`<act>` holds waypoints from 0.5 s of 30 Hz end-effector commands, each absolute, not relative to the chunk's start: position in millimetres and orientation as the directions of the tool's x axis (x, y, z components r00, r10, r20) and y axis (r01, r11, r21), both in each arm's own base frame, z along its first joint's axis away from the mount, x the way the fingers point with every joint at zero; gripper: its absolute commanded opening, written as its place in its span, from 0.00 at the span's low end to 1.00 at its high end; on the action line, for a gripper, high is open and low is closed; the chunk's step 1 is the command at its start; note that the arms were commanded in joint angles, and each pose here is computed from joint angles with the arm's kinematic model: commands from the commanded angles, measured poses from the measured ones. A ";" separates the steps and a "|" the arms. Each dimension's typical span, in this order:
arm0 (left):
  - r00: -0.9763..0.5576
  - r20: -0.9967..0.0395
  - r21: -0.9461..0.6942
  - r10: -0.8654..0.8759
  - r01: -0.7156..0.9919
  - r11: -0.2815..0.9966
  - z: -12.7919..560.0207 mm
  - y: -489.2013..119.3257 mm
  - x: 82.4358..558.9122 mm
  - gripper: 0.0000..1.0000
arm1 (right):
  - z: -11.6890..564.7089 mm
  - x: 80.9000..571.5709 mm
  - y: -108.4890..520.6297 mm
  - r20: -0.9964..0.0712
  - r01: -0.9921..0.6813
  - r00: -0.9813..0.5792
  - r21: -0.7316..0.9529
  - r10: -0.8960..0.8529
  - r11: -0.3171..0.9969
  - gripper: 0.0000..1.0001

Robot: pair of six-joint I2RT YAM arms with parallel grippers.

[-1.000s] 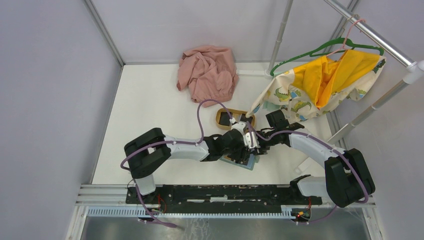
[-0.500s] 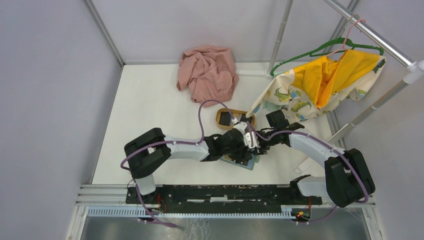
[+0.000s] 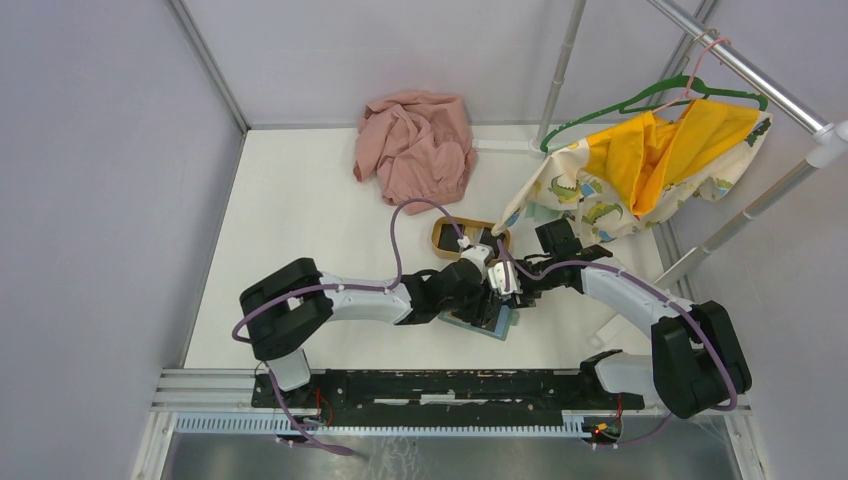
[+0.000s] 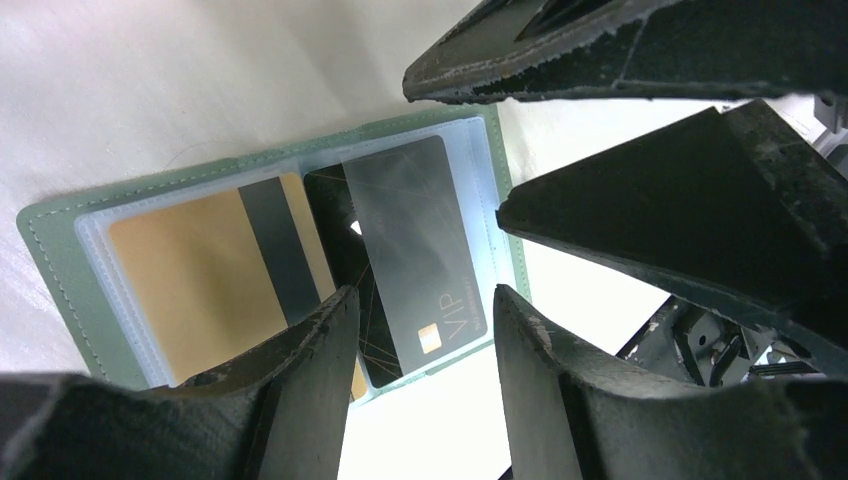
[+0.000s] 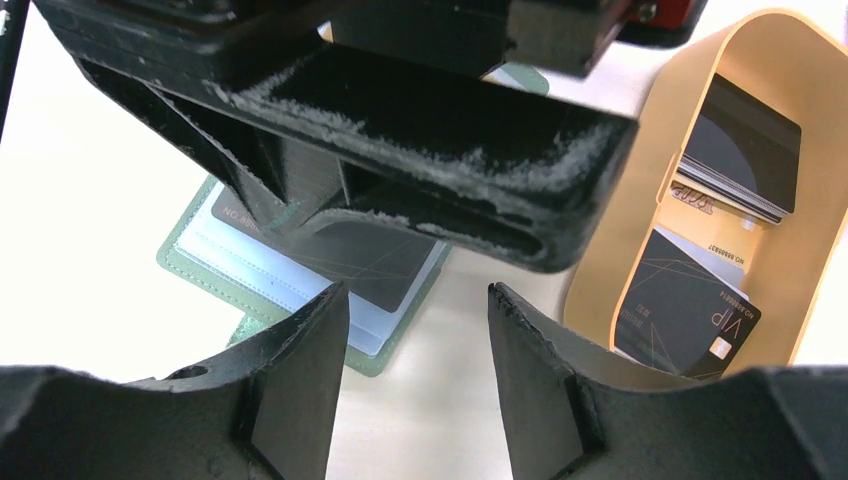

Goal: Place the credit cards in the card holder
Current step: Insert the credit card into the card holder.

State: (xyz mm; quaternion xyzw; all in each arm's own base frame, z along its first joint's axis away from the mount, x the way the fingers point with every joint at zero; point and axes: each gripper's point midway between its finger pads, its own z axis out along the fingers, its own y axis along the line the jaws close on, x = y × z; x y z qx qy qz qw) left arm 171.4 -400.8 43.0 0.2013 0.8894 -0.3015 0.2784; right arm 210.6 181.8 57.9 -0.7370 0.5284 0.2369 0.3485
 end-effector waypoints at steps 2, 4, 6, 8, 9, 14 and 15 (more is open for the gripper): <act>-0.724 -0.653 -0.364 0.222 0.557 0.746 45.8 -408.7 183.6 0.58 | 66.5 210.2 186.7 -0.740 -0.941 0.337 -0.274 -0.582 -0.197 0.59; -0.726 -0.649 -0.343 0.229 0.547 0.763 42.0 -405.4 186.0 0.58 | 65.9 209.8 186.6 -0.740 -0.942 0.336 -0.272 -0.582 -0.198 0.59; -0.729 -0.643 -0.330 0.238 0.543 0.772 39.2 -403.7 186.6 0.59 | 65.4 209.4 186.8 -0.741 -0.942 0.336 -0.270 -0.582 -0.200 0.59; -0.731 -0.635 -0.322 0.250 0.545 0.774 36.3 -403.9 186.1 0.59 | 65.7 209.2 187.0 -0.742 -0.942 0.335 -0.269 -0.581 -0.200 0.59; -0.731 -0.633 -0.321 0.254 0.547 0.774 35.3 -404.6 185.6 0.59 | 65.6 209.2 187.0 -0.741 -0.942 0.336 -0.270 -0.581 -0.200 0.59; -0.744 -0.608 -0.354 0.276 0.566 0.745 30.9 -412.4 177.4 0.59 | 64.5 208.8 186.7 -0.742 -0.943 0.332 -0.265 -0.582 -0.200 0.59; -0.746 -0.605 -0.367 0.278 0.571 0.735 30.7 -415.0 175.1 0.59 | 64.4 208.8 186.7 -0.742 -0.943 0.332 -0.265 -0.582 -0.200 0.59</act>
